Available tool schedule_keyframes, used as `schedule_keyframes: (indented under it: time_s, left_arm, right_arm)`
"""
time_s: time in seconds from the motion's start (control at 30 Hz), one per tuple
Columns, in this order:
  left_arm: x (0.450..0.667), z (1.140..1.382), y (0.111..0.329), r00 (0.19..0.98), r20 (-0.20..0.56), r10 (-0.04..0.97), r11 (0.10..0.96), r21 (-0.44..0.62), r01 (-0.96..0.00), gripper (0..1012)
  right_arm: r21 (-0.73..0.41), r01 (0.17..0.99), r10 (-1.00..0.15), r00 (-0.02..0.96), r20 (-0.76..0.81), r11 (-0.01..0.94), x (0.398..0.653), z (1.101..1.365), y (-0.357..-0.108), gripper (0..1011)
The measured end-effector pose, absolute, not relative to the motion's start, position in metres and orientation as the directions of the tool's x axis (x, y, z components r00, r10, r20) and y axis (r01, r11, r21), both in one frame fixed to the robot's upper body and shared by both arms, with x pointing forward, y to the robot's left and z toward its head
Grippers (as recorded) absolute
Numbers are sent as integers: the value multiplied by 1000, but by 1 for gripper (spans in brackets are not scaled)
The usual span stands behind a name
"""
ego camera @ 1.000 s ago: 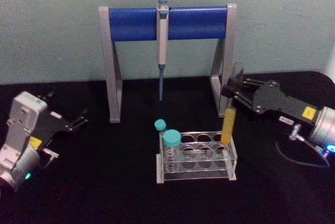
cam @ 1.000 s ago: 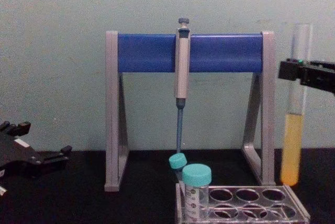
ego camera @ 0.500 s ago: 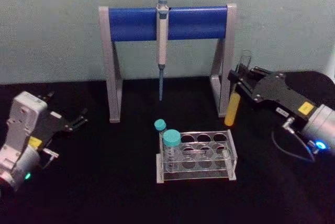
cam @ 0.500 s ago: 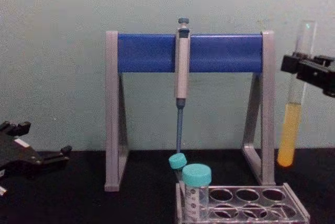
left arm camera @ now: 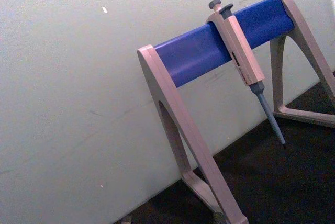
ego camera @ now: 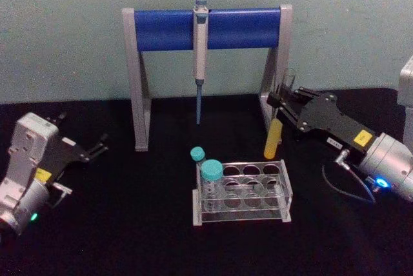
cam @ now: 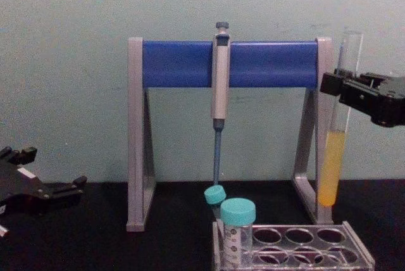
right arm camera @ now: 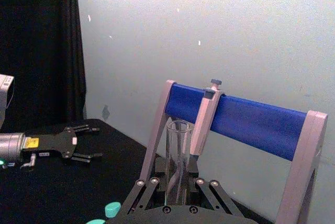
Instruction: Pick up the test tube from the test tube rack, shake it, then place it back into the test tube rack.
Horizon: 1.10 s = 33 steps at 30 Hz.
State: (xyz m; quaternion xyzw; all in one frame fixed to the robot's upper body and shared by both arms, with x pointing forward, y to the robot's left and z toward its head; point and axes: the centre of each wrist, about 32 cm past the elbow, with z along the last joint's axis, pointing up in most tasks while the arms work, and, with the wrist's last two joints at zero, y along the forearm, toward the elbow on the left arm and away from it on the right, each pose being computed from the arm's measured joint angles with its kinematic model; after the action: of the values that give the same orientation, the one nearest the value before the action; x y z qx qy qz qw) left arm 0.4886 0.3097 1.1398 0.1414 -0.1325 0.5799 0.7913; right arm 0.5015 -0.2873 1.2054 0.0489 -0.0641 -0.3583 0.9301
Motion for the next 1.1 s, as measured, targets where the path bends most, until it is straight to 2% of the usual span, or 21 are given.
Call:
schedule_keyframes:
  time_s: [0.43, 1.1]
  left_arm:
    - [489, 1140, 310, 292, 374, 880, 287, 70, -955, 1001]
    - [489, 1140, 310, 292, 374, 880, 287, 70, -955, 1001]
  right_arm:
    - [157, 645, -659, 749, 69, 748, 505, 1195, -277, 235]
    - [111, 632, -641, 763, 80, 767, 512, 1178, -267, 235]
